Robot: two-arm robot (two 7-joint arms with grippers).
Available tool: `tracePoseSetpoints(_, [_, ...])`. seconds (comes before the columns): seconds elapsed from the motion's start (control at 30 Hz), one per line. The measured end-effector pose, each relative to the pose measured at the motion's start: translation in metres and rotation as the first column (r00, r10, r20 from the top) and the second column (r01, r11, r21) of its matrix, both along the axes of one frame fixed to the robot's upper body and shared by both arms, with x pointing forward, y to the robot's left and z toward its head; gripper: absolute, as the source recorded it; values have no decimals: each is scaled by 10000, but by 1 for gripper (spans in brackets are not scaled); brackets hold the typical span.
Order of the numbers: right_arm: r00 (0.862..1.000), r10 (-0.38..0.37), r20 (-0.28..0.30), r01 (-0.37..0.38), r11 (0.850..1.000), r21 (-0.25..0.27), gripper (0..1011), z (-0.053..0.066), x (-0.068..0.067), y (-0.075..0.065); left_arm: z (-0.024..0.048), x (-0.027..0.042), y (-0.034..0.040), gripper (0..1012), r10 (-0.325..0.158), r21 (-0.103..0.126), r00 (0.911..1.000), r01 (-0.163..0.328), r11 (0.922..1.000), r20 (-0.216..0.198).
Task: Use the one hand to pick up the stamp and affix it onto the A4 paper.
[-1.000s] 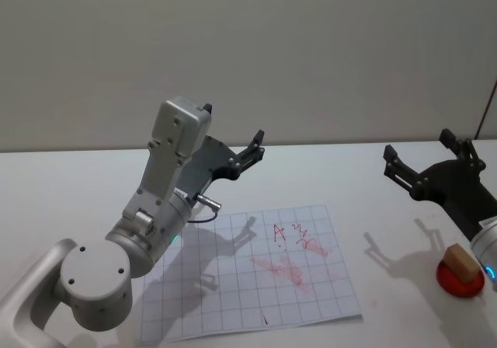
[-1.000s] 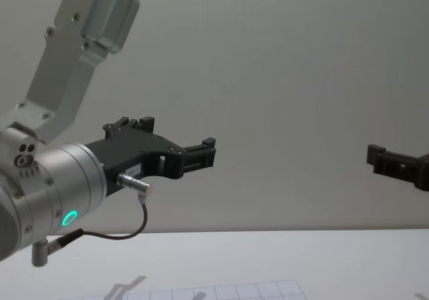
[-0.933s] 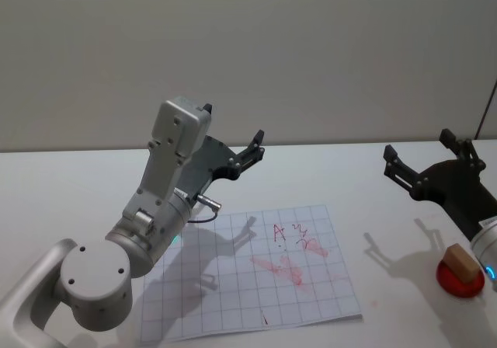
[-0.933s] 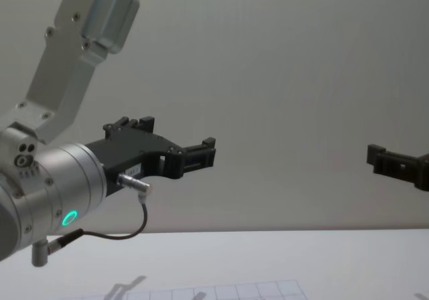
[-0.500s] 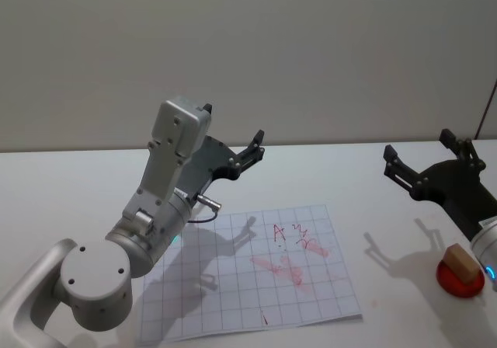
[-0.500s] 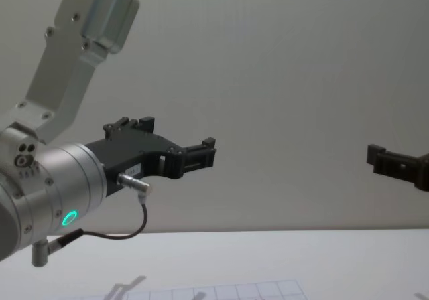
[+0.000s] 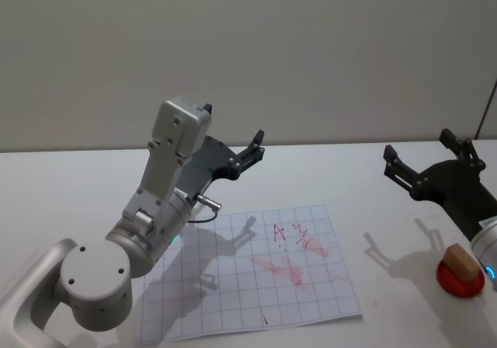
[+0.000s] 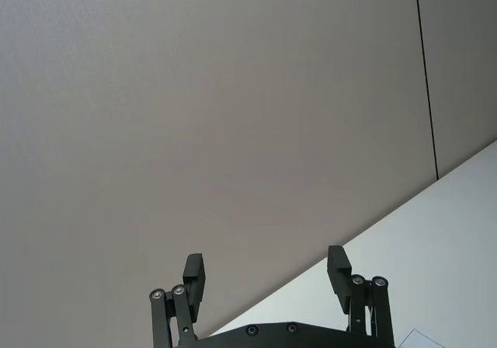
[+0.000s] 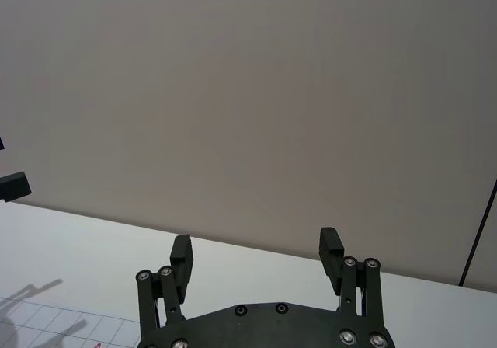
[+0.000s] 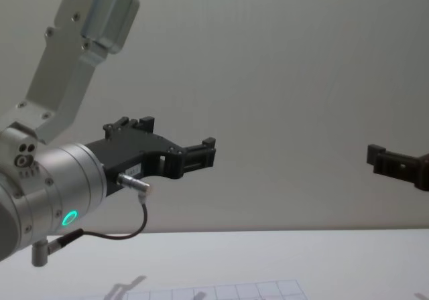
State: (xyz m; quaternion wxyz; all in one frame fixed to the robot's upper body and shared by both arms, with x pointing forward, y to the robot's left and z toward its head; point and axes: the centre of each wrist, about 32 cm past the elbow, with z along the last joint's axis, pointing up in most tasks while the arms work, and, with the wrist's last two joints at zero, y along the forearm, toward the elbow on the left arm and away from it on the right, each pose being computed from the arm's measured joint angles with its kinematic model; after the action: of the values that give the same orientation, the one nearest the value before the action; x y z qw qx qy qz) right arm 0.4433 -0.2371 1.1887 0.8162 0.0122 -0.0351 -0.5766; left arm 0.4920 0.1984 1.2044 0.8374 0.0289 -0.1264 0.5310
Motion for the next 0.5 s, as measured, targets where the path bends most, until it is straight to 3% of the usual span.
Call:
tracePoseSetpoints(0.27, [10000, -22, -26, 22, 10000, -34, 1001, -8, -9, -18, 0, 0, 0, 1001, 0, 1, 10000, 0, 10000, 0])
tracePoseSetpoints(0.5, [9998, -120, -126, 119, 9999, -75, 1001, -40, -151, -176, 0, 0, 0, 1001, 0, 0, 10000, 0, 10000, 0])
